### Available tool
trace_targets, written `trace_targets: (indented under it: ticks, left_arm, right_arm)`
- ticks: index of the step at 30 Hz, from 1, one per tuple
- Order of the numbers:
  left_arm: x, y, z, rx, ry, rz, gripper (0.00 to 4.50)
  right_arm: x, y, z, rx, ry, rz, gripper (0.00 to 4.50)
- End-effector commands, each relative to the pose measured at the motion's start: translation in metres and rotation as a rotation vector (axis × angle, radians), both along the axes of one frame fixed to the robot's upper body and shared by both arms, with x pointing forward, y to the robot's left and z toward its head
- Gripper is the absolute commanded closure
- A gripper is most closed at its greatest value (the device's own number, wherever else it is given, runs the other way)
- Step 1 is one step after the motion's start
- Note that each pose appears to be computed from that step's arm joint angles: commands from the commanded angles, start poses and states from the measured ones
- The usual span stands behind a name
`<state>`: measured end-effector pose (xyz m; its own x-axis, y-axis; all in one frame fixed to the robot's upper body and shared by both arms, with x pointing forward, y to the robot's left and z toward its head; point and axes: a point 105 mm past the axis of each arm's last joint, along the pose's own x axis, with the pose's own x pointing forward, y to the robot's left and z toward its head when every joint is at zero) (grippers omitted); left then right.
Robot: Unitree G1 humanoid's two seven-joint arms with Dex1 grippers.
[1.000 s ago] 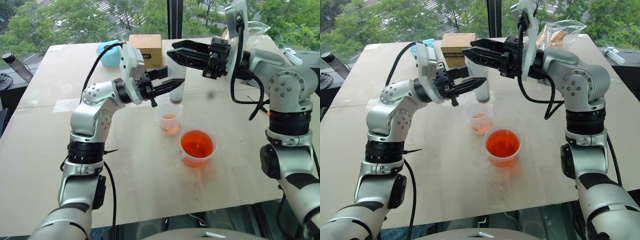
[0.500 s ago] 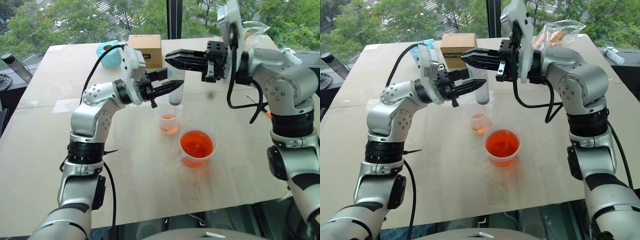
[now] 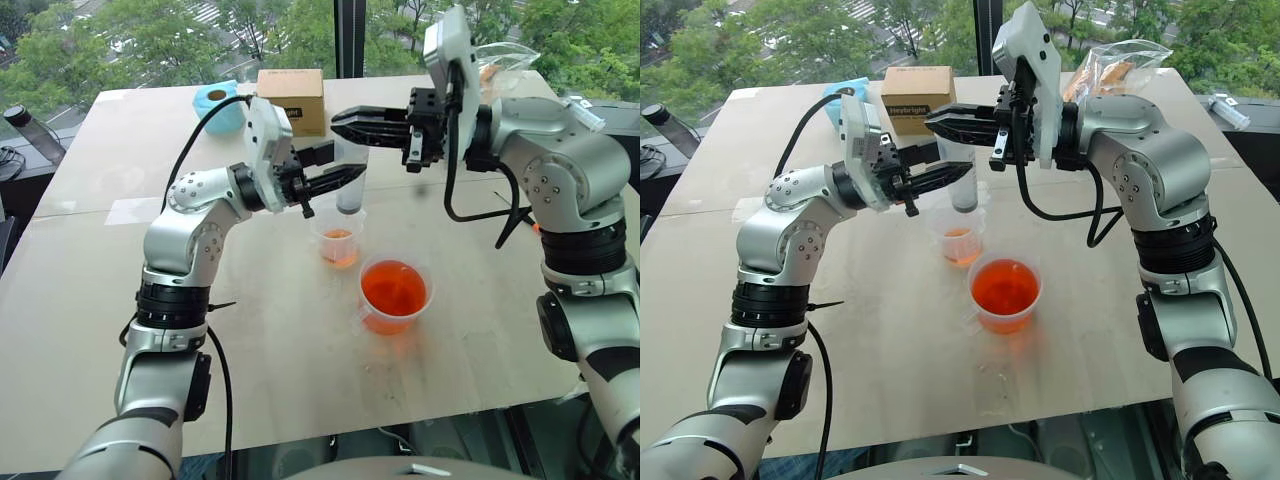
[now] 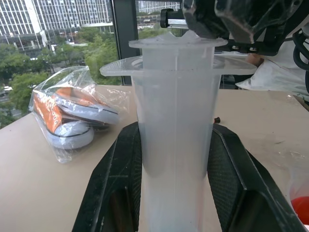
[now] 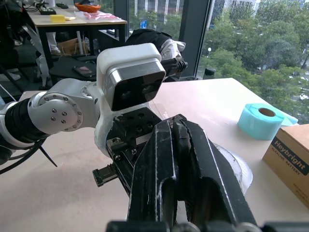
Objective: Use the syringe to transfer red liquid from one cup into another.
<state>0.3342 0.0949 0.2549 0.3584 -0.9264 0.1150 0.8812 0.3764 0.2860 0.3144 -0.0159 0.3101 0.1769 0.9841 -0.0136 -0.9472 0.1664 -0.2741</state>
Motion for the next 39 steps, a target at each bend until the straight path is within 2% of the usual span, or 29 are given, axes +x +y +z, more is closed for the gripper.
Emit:
trace_targets:
  ticks: [1,7,11,12,13,15,16,17,19,20,24,31,39]
  left_arm:
    - [-0.017,0.002,0.035,-0.043,-0.137,-0.035,3.17]
    - [-0.019,0.003,0.037,-0.038,-0.138,-0.037,3.17]
    - [-0.019,0.003,0.036,-0.032,-0.136,-0.035,3.17]
    - [-0.019,0.003,0.036,-0.032,-0.136,-0.035,3.17]
    - [-0.019,0.003,0.036,-0.032,-0.135,-0.034,3.17]
    - [-0.019,0.003,0.036,-0.033,-0.135,-0.032,3.17]
    - [-0.019,0.003,0.037,-0.034,-0.136,-0.032,3.17]
    - [-0.019,0.003,0.037,-0.036,-0.136,-0.032,3.17]
    - [-0.019,0.003,0.038,-0.038,-0.137,-0.031,3.17]
    - [-0.019,0.003,0.038,-0.039,-0.137,-0.031,3.17]
    - [-0.019,0.003,0.041,-0.050,-0.138,-0.028,3.17]
    - [-0.019,0.005,0.050,-0.090,-0.134,-0.025,3.17]
    - [-0.020,0.004,0.052,-0.100,-0.117,-0.038,3.17]
  right_arm:
    - [0.006,0.001,-0.016,-0.061,0.052,-0.039,4.39]
    - [0.004,0.002,-0.019,-0.060,0.073,-0.031,4.39]
    - [-0.007,0.001,0.010,0.097,0.099,0.077,4.39]
    - [-0.012,0.000,0.015,0.118,0.112,0.119,3.88]
    - [-0.013,-0.003,0.020,0.143,0.112,0.129,3.60]
    - [-0.010,-0.008,0.030,0.208,0.083,0.105,2.72]
    - [-0.012,-0.014,0.034,0.233,0.077,0.114,2.14]
    - [-0.013,-0.019,0.036,0.249,0.073,0.111,1.84]
    - [-0.014,-0.027,0.033,0.246,0.081,0.107,0.80]
    - [-0.013,-0.030,0.029,0.238,0.088,0.101,0.48]
    - [-0.005,-0.037,0.015,0.230,0.123,0.044,0.48]
    - [0.004,-0.033,-0.045,-0.032,0.110,-0.027,0.48]
    - [0.014,-0.001,-0.047,0.010,0.112,-0.063,0.48]
